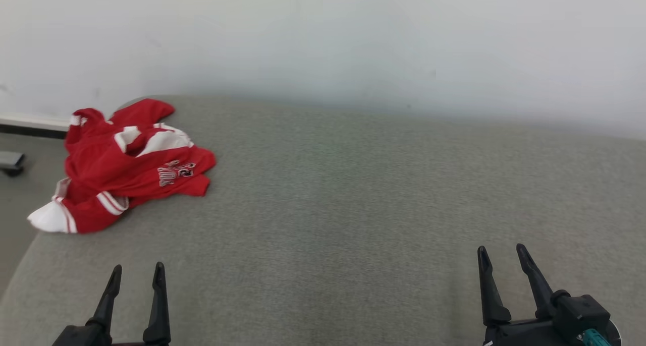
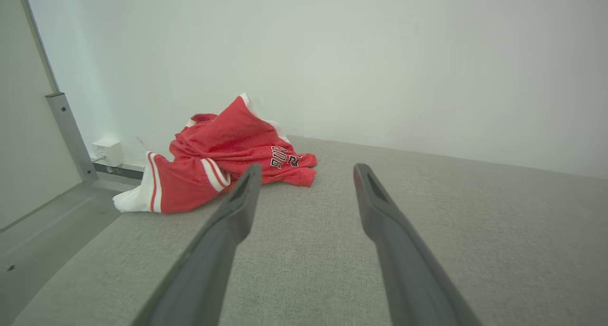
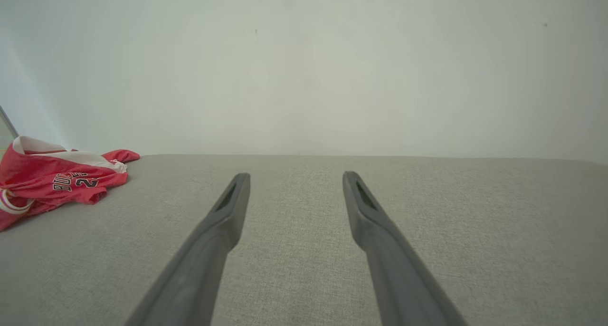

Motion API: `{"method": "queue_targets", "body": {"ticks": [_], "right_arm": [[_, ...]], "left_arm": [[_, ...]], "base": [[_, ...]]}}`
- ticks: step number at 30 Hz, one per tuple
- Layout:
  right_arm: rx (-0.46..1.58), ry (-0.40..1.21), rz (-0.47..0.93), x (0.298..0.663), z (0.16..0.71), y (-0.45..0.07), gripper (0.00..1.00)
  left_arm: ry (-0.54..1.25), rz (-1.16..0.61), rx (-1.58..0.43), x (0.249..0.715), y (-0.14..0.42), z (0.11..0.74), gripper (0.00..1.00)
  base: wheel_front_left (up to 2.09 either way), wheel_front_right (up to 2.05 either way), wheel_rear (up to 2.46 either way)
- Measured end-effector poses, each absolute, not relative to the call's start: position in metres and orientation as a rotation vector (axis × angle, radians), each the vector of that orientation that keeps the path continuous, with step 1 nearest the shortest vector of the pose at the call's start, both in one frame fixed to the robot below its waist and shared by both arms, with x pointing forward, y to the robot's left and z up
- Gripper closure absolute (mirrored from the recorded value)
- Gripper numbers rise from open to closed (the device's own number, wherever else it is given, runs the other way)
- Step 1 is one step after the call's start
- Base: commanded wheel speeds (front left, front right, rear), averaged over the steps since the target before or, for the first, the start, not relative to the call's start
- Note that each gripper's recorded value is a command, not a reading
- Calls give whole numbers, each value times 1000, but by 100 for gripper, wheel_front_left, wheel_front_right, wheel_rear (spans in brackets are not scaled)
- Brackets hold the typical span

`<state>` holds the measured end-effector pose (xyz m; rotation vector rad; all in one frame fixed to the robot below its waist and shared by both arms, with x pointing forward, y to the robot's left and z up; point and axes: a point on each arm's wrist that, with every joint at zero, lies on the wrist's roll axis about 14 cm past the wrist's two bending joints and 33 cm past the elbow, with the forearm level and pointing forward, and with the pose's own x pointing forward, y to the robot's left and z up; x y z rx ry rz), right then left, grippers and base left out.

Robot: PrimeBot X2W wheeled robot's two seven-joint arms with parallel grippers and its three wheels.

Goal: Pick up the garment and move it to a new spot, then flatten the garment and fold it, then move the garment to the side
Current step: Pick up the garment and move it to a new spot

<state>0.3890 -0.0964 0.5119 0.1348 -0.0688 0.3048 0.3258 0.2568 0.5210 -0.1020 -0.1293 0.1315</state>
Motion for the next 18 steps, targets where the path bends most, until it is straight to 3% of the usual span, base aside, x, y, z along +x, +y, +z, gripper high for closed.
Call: {"method": "queue_targets", "body": {"ticks": [18], "right_arm": [[143, -37, 579, 395, 508, 1, 0]], "left_arm": [[-144, 455, -82, 244, 333, 520, 0]], "base": [[0, 0, 0]]}}
